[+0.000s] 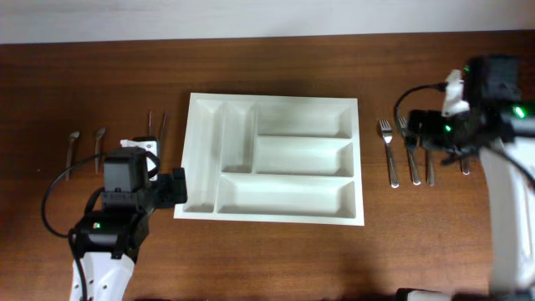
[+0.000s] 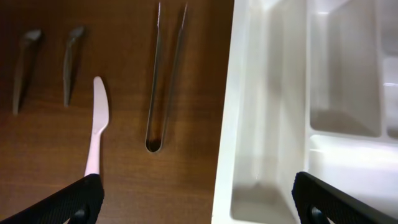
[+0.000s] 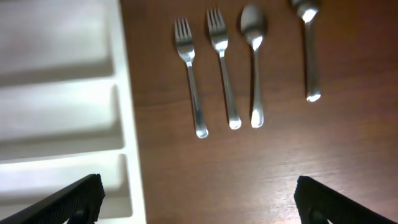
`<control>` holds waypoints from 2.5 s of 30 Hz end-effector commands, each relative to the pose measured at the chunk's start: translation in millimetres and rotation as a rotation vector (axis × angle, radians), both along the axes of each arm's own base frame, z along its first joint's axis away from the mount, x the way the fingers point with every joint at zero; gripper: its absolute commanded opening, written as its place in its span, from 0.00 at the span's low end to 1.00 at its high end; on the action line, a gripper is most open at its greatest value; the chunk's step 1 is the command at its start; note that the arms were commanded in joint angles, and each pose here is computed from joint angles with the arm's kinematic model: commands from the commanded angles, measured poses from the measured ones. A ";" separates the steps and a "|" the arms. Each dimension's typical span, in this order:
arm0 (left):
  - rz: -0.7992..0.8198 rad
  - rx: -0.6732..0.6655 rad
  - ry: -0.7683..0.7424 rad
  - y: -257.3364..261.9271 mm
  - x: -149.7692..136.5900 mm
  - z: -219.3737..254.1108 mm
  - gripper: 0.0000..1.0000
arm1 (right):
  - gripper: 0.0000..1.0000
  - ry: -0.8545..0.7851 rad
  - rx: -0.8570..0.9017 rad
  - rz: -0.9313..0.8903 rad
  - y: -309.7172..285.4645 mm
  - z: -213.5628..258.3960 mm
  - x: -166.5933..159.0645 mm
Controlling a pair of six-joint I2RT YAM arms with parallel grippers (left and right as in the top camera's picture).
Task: Pack container
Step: 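Move the right gripper over the forks and lower onto the leftmost fork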
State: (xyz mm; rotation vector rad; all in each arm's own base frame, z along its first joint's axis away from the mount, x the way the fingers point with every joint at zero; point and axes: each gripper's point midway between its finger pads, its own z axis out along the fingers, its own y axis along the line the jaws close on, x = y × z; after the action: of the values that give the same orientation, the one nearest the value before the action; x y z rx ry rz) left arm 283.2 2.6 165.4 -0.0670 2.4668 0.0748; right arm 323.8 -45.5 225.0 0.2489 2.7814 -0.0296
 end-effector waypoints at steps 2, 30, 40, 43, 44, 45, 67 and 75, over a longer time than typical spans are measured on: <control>0.006 -0.001 -0.008 -0.1 5.3 3.8 0.99 | 0.99 0.126 0.001 0.025 -6.6 -45.7 19.9; 0.005 -0.001 -0.011 -0.2 6.0 4.1 0.99 | 0.99 0.308 0.141 0.035 4.2 -190.2 74.3; 0.006 -0.001 -0.011 -0.2 6.0 4.1 0.99 | 0.99 0.303 0.136 0.054 2.6 -215.0 85.0; 0.005 -0.001 -0.011 -0.2 6.0 4.1 0.99 | 0.99 0.305 0.131 0.061 1.9 -220.3 86.0; 0.005 -0.001 -0.011 -0.2 6.0 4.1 0.99 | 0.99 0.300 0.130 0.061 1.5 -220.7 87.6; 0.005 -0.001 -0.011 -0.2 6.0 4.1 0.99 | 0.99 0.293 0.129 0.062 1.2 -221.0 89.5; 0.005 -0.001 -0.011 -0.2 6.0 4.1 0.99 | 0.61 0.280 0.085 0.120 -3.5 -227.7 91.2; 0.005 -0.001 -0.011 -0.2 6.0 4.1 0.99 | 0.59 0.350 0.041 0.105 -10.6 -243.1 69.3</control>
State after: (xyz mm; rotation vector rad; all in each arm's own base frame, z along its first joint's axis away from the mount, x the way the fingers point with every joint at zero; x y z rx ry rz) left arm 285.2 2.5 162.2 -0.0666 2.4763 0.0759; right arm 412.7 -48.8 -0.5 0.0957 3.0757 0.0695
